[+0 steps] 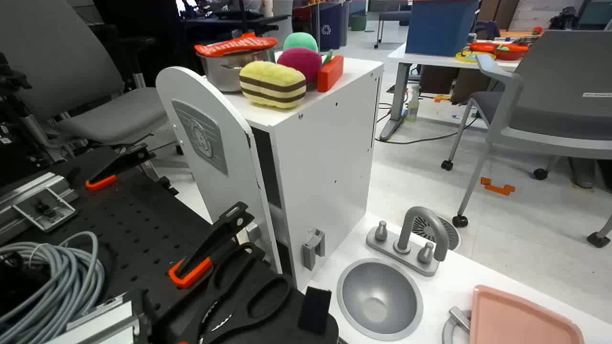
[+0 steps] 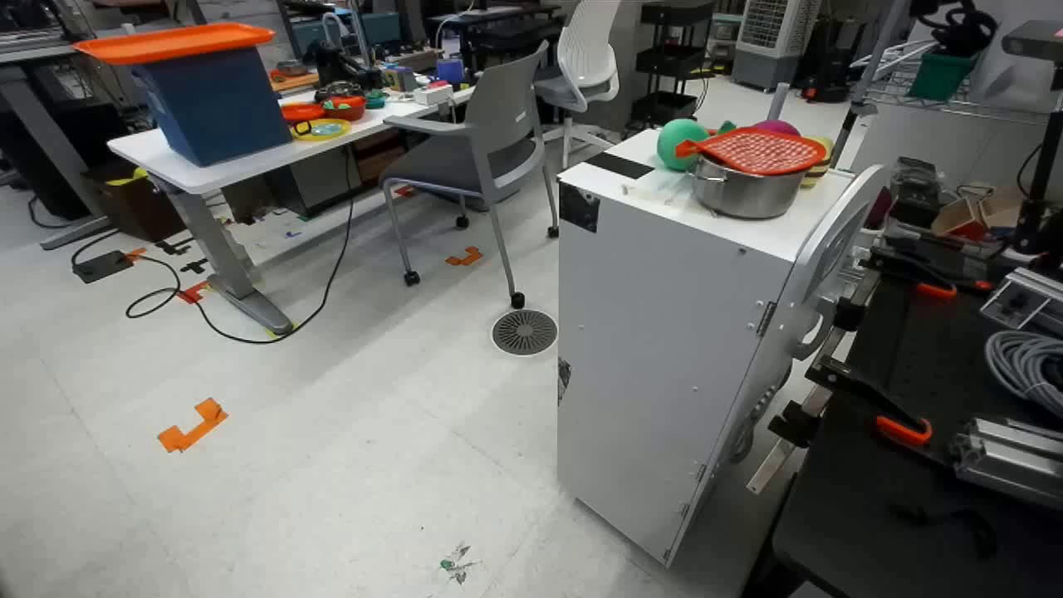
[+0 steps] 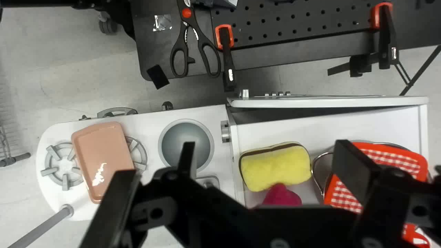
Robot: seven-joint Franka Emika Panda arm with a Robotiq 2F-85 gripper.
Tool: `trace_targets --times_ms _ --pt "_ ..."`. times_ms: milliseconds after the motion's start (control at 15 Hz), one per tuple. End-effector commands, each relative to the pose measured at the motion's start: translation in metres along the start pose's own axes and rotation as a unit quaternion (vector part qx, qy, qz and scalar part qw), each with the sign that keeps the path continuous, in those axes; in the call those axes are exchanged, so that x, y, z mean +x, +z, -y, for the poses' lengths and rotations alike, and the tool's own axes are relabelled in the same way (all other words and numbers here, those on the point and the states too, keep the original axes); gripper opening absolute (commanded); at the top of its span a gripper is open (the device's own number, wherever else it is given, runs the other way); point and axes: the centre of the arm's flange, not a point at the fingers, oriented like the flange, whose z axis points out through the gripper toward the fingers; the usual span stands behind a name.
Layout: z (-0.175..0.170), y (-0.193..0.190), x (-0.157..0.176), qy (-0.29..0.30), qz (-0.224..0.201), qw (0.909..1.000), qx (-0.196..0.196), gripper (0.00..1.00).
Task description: Pick up the orange object from the pot and put it on the table
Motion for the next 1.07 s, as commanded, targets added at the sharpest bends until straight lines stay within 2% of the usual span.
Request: trace_targets --times_ms 0,400,733,1000 --pt "0.000 -0.001 0.000 0.000 -0.001 1.0000 0.000 1.00" --pt "0.002 -0.002 0.003 0.008 -0.005 1.0000 0.003 1.00" --pt "0.019 -0.008 0.012 0.001 -0.098 0.9949 -0.024 1.00" --pt "0.037 -0.005 0.014 -0.027 -0.128 0.9912 -0.021 1.00"
